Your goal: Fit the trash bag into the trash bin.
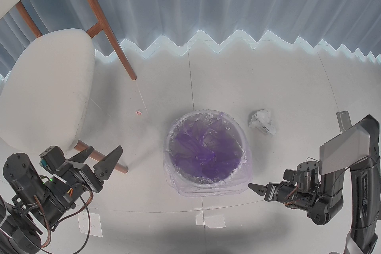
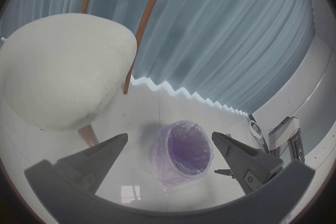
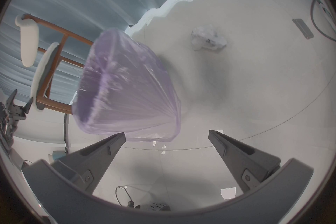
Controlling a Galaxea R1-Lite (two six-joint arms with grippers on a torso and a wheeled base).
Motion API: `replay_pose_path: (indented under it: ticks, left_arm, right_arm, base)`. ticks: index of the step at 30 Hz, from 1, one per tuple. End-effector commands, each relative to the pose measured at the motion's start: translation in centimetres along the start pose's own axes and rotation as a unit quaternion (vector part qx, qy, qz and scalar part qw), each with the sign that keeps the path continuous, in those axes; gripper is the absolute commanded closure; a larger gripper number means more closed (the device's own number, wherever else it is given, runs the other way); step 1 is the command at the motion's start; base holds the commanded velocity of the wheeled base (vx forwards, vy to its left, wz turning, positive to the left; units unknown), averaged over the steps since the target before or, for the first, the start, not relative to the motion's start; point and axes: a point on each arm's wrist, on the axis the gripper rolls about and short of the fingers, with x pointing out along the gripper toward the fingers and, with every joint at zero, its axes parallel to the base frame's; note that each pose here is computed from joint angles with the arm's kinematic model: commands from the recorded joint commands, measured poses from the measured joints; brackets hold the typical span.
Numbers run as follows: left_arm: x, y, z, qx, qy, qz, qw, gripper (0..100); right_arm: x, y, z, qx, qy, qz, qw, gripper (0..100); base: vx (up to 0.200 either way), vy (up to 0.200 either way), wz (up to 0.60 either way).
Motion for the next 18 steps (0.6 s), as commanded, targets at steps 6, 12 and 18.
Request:
replay_pose_path:
  ticks: [6,12,18]
  left_arm:
    - [-3.0,0.6,3.0,0.003,-0.093,0.014,0.9956,0]
    - [-4.2,0.4,3.9,0.026,-0.124,0.010,0.9919,0]
    - [-5.9,0.4,4.3,0.033,-0.129,0.016,0.9910,0]
  right_arm:
    - [-8.2,4.0,5.2,-0.049,-0.128,0.056,0.9890,0]
    - [-12.2,4.6,8.0,-0.074,-0.191,0.049,0.9776,0]
    - [-16.0,4.0,9.7,-0.070,-0.203,0.001,0.9767,0]
  base:
    - [0.000,0.000,0.00]
    - [0.000,0.000,0.00]
    - [0.000,0.000,0.00]
